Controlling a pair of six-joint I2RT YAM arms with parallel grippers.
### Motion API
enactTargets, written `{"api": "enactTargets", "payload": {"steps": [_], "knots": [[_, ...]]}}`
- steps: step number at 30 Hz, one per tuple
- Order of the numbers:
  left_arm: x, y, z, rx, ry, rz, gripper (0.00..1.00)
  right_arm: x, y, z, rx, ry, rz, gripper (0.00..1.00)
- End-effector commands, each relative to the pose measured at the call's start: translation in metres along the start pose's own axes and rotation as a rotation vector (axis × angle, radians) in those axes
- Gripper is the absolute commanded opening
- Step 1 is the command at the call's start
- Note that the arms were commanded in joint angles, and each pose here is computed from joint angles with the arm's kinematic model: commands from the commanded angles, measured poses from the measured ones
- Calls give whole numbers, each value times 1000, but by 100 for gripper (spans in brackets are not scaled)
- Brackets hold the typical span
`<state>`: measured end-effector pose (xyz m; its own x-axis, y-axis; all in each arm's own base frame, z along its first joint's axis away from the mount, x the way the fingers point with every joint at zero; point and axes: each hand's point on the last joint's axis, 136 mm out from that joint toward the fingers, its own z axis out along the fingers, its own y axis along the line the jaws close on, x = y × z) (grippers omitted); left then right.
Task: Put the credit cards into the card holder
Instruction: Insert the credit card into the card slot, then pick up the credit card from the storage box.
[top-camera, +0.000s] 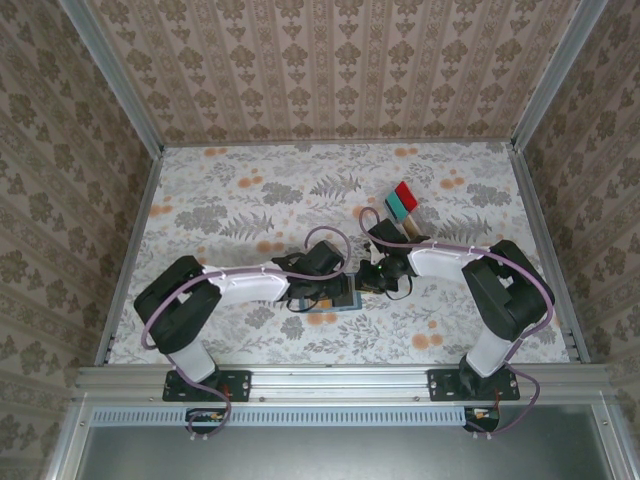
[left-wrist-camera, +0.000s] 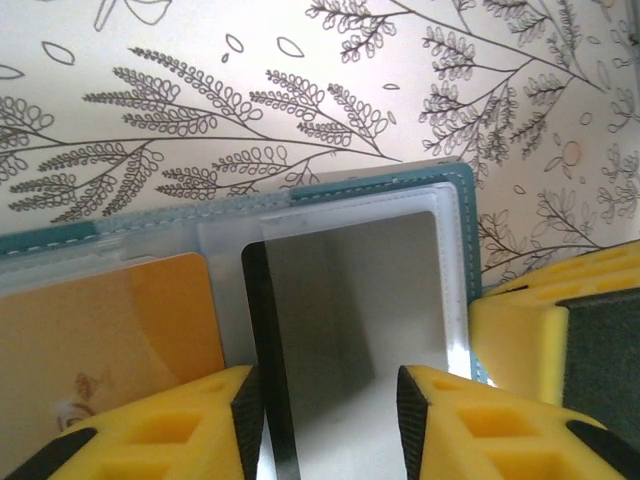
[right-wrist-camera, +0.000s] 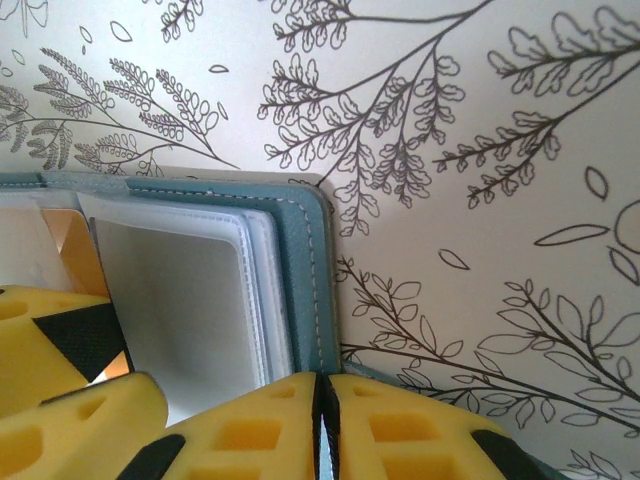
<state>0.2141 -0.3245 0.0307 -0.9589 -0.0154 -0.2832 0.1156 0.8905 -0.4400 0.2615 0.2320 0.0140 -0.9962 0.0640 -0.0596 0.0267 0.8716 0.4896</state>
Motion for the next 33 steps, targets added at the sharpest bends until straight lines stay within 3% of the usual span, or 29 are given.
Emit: {"api": "enactTargets", "payload": {"steps": [1,11,22,25,28,33], "knots": [[2,-7,2,5,23,17,38,11,-25,13,91,16,28,14],[-10,10,-30,-54,-82,0,54,5,-15,-1,76,-21,8,17],[-23,7,-58,-13,-183,5,54,-18,25,-56,14,-138,-107,26],[-27,8,-67,-6,-212,2,55,-31,25,-89,83,-242,-177,26],[-30,9,-74,12,-234,-1,57,-50,6,-125,243,-345,-224,26],[-35,11,-83,46,-258,-18,59,-77,-24,-160,459,-403,-240,26]]}}
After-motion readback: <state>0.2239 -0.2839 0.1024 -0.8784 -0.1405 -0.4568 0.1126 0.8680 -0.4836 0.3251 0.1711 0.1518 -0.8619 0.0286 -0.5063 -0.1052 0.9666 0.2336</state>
